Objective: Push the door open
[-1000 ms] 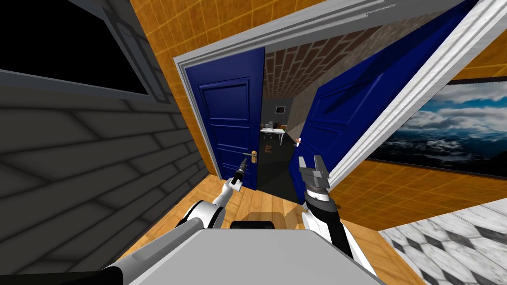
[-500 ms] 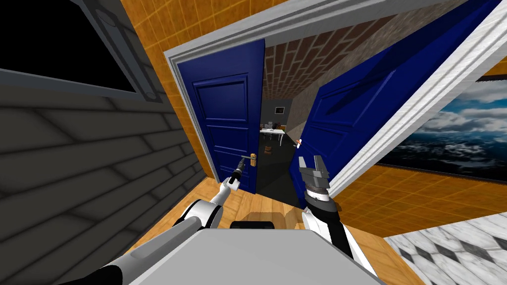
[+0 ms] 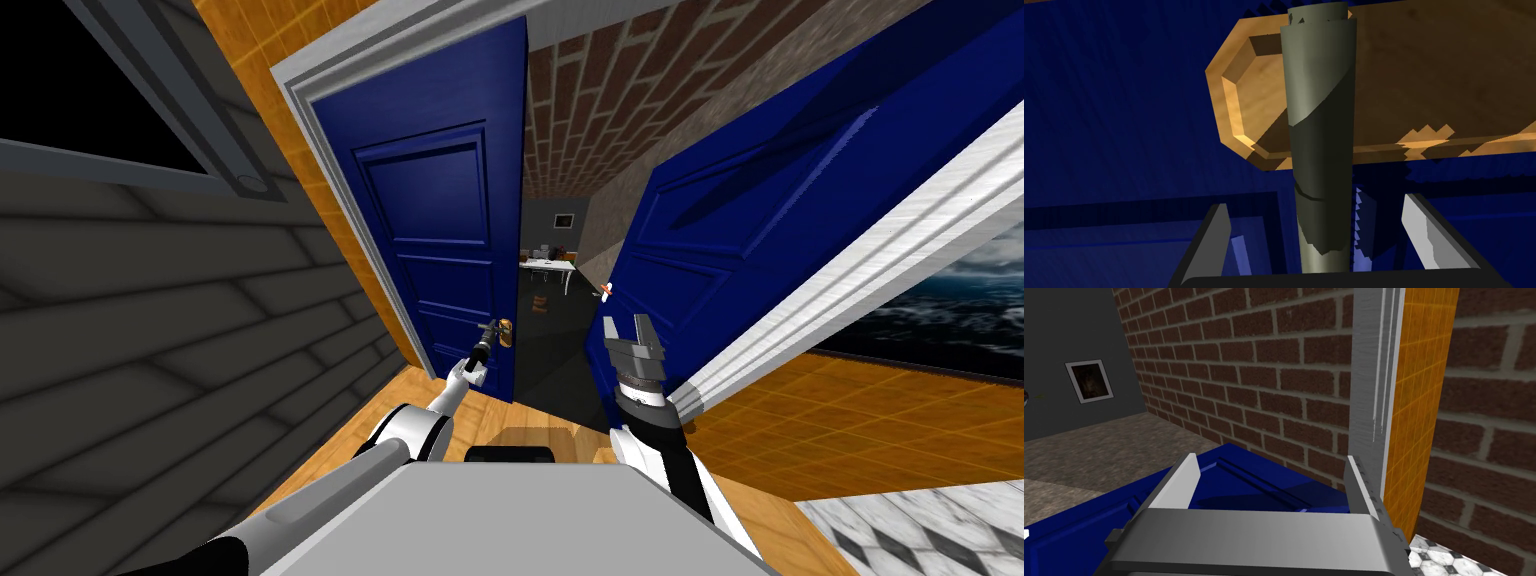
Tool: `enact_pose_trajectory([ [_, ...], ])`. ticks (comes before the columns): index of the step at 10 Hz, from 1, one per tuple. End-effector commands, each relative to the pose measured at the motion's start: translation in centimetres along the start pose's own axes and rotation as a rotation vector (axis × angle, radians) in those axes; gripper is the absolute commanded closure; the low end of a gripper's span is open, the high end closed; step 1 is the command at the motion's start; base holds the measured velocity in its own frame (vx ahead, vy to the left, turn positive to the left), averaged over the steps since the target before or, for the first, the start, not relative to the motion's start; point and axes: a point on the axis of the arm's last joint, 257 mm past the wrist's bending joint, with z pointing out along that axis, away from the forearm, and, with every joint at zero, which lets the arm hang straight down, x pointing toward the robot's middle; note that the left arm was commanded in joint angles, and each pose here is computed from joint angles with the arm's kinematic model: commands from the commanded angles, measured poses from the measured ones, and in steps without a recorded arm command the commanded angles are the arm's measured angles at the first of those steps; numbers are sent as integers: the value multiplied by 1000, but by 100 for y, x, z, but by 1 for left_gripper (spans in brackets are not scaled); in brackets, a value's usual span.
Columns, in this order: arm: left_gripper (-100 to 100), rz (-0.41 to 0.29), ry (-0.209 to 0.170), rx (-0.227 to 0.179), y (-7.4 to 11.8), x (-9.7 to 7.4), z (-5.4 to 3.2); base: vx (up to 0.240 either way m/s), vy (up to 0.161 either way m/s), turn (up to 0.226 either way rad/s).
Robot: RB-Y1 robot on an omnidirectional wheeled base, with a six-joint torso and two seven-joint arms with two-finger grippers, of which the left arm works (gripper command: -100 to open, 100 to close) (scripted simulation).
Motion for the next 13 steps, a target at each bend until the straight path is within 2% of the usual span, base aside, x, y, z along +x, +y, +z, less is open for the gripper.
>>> enact_pose_trajectory([
  [1,-100,0,0,0,0,0,0,76,-13,-2],
  [2,100,0,0,0,0,0,0,-12,0,9],
  [7,100,0,0,0,0,0,0,-12,3,-4],
  [8,100,6,-22,-2,4,-148,-13,102,-49,16],
  [10,100,9,-32,-2,5,-216,-20,131,-104,44],
  [13,100,17,-76,-3,4,-495,-55,142,-102,35],
])
